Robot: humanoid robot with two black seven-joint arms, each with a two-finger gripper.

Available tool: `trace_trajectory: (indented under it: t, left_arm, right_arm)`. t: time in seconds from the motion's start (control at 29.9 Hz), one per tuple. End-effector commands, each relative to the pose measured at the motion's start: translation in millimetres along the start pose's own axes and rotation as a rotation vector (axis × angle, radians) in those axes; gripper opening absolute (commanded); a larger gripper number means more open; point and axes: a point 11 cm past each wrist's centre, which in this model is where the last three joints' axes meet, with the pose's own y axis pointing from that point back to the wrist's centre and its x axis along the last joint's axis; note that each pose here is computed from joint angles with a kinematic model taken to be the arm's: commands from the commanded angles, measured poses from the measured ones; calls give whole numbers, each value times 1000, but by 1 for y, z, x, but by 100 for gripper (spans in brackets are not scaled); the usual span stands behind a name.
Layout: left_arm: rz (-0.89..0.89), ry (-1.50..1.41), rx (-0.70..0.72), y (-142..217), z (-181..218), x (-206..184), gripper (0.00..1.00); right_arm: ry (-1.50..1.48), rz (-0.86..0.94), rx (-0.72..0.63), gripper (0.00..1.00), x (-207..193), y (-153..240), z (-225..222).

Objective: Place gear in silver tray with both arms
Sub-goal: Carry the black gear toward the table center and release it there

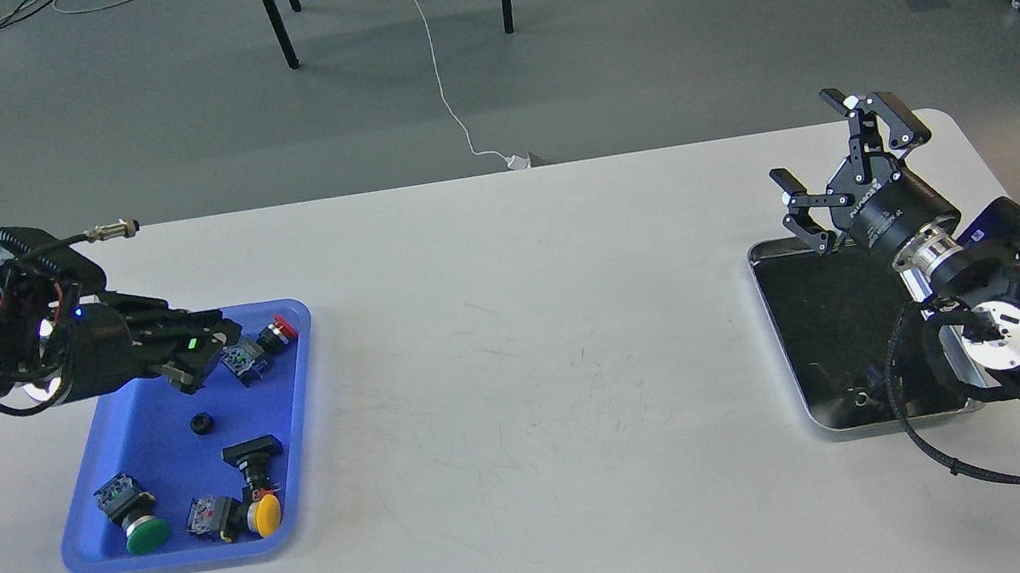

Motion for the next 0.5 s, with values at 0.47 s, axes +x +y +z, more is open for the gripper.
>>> trace_trajectory:
  t: [0.47]
  left_arm:
    - [-106, -271, -360, -127, 161, 65, 11]
  right_arm:
    - [158, -249, 102, 99, -84, -78, -94]
